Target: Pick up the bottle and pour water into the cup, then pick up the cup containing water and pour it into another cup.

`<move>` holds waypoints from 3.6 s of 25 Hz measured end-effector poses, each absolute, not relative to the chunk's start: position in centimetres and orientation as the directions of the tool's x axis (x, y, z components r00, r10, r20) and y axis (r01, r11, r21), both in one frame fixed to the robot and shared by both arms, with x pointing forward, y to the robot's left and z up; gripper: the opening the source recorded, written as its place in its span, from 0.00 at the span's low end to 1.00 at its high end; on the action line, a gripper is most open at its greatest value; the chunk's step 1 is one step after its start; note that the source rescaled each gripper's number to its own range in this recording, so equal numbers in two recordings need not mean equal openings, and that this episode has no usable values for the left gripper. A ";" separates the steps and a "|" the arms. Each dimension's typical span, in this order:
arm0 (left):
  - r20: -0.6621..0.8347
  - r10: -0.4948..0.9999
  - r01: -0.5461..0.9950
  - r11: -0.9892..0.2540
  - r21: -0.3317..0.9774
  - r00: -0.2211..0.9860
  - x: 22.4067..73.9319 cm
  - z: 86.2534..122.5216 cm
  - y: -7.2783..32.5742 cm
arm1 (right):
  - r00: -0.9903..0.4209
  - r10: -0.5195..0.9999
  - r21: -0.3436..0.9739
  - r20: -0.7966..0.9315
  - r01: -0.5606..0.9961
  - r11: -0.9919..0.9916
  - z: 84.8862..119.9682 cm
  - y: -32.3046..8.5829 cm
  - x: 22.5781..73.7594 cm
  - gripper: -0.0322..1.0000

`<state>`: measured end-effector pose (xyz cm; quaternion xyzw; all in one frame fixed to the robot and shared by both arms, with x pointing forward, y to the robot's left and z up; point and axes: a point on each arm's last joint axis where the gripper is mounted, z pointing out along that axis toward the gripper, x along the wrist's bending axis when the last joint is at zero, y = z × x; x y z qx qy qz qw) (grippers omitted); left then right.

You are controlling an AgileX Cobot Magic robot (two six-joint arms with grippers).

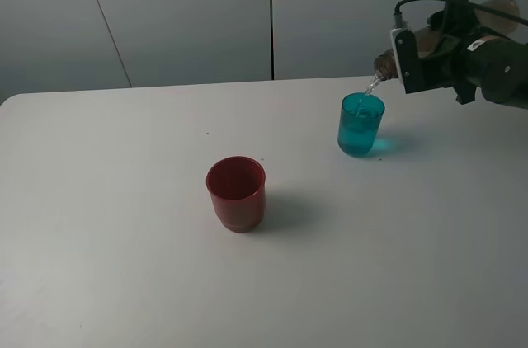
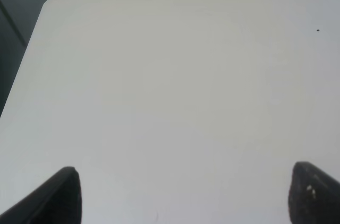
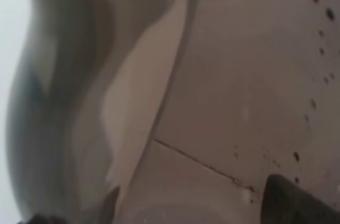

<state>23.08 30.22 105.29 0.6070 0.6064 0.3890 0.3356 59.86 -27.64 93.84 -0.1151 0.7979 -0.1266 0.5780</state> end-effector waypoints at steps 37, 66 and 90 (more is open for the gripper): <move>0.065 0.997 0.475 -0.039 0.879 -0.038 23.1 105.3 30.2 | -0.295 -0.405 -0.386 -0.866 -0.121 0.914 93.1 -27.1 59.2 0.07; 0.061 0.997 0.475 -0.034 0.879 -0.040 23.1 105.3 30.2 | -0.445 0.655 0.603 -0.611 0.274 0.749 98.7 -25.2 56.3 0.07; 0.061 0.997 0.475 -0.034 0.879 -0.040 23.1 105.3 30.2 | -0.406 0.912 0.941 -0.055 0.285 0.184 102.0 -13.9 60.0 0.07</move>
